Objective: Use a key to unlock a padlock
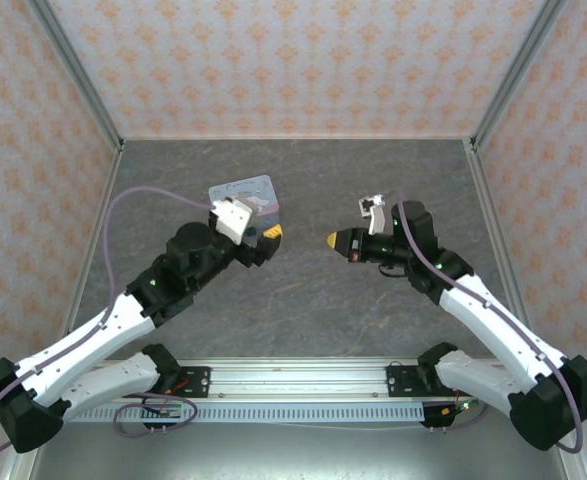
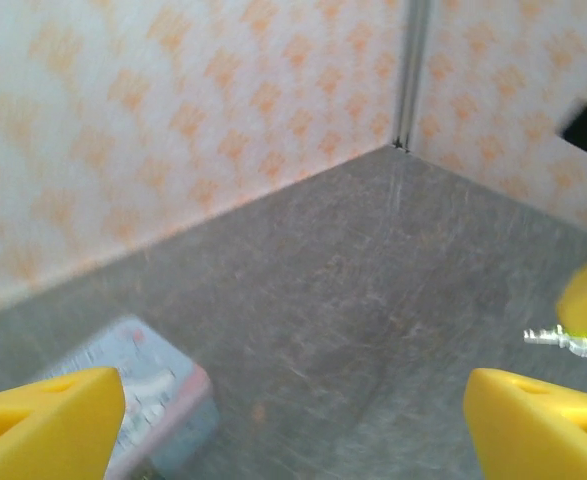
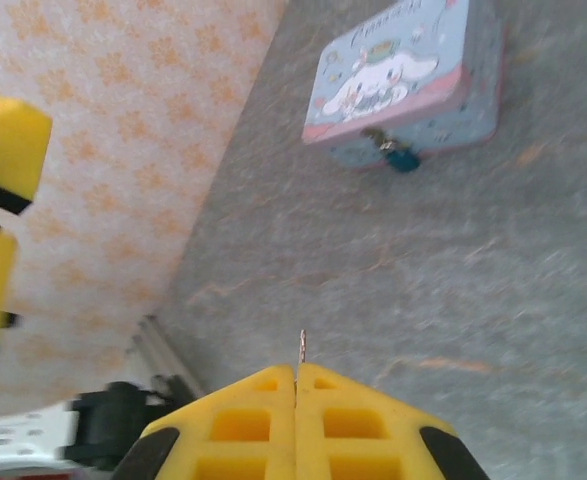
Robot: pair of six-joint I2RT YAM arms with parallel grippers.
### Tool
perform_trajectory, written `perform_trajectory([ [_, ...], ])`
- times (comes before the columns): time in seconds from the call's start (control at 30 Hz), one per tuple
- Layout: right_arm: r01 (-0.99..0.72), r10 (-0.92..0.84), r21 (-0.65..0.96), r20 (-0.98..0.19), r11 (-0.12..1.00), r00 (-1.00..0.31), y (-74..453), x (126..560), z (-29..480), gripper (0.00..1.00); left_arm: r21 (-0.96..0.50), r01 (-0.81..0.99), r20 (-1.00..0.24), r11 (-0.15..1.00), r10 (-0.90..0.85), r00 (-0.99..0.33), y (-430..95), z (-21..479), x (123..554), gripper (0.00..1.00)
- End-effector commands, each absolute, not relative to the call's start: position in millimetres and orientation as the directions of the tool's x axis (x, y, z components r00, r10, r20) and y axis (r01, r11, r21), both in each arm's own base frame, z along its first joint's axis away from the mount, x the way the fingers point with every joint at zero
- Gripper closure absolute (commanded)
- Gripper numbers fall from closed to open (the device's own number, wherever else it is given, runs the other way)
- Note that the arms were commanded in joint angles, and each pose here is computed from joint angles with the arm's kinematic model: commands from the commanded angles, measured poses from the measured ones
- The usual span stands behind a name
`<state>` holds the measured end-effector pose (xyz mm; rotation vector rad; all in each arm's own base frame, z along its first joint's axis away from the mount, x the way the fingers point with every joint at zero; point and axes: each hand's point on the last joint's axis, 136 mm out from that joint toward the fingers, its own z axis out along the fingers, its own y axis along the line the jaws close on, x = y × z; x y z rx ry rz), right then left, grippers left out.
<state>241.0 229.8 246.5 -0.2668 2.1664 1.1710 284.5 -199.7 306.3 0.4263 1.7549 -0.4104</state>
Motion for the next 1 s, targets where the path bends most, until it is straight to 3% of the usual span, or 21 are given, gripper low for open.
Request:
perform_trajectory([
  [0.0, -0.669, -0.021, 0.35, -0.877, 0.656, -0.479, 223.3, 247.1, 261.7, 1.0, -0.423, 0.296, -0.851, 0.856, -0.263, -0.455, -187.3, 310.3, 291.9, 0.12],
  [0.2, -0.778, -0.287, -0.075, -0.948, 0.623, -0.139, 225.3, 239.6, 259.5, 1.0, -0.685, 0.194, -0.635, 0.702, -0.445, -0.631, -212.1, 328.6, 289.8, 0.15],
  [0.33, -0.746, -0.45, -0.324, -0.893, 0.582, 0.037, 228.0, 241.6, 260.4, 1.0, -0.758, -0.016, -0.457, 0.652, -0.548, -0.7, -206.2, 326.0, 292.4, 0.2],
  [0.47, -0.67, -0.605, -0.545, -0.777, 0.504, 0.176, 234.0, 247.2, 263.6, 1.0, -0.851, -0.209, -0.187, 0.481, -0.65, -0.736, -225.8, 308.4, 296.4, 0.28],
  [0.53, -0.628, -0.656, -0.621, -0.721, 0.468, 0.224, 237.2, 250.5, 267.8, 1.0, -0.87, -0.318, -0.032, 0.378, -0.685, -0.727, -236.0, 296.8, 297.1, 0.35],
  [0.6, -0.597, -0.679, -0.67, -0.684, 0.441, 0.266, 240.6, 252.9, 272.8, 1.0, -0.875, -0.363, 0.047, 0.322, -0.688, -0.724, -244.7, 290.5, 299.0, 0.39],
  [0.8, -0.532, -0.744, -0.782, -0.559, 0.326, 0.365, 257.7, 254.3, 275.8, 1.0, -0.855, -0.448, 0.149, 0.26, -0.705, -0.693, -247.7, 279.8, 296.7, 0.44],
  [0.97, -0.515, -0.744, -0.81, -0.522, 0.28, 0.416, 273.5, 254.9, 278.2, 1.0, -0.843, -0.483, 0.197, 0.237, -0.699, -0.688, -252.4, 272.3, 294.3, 0.47],
])
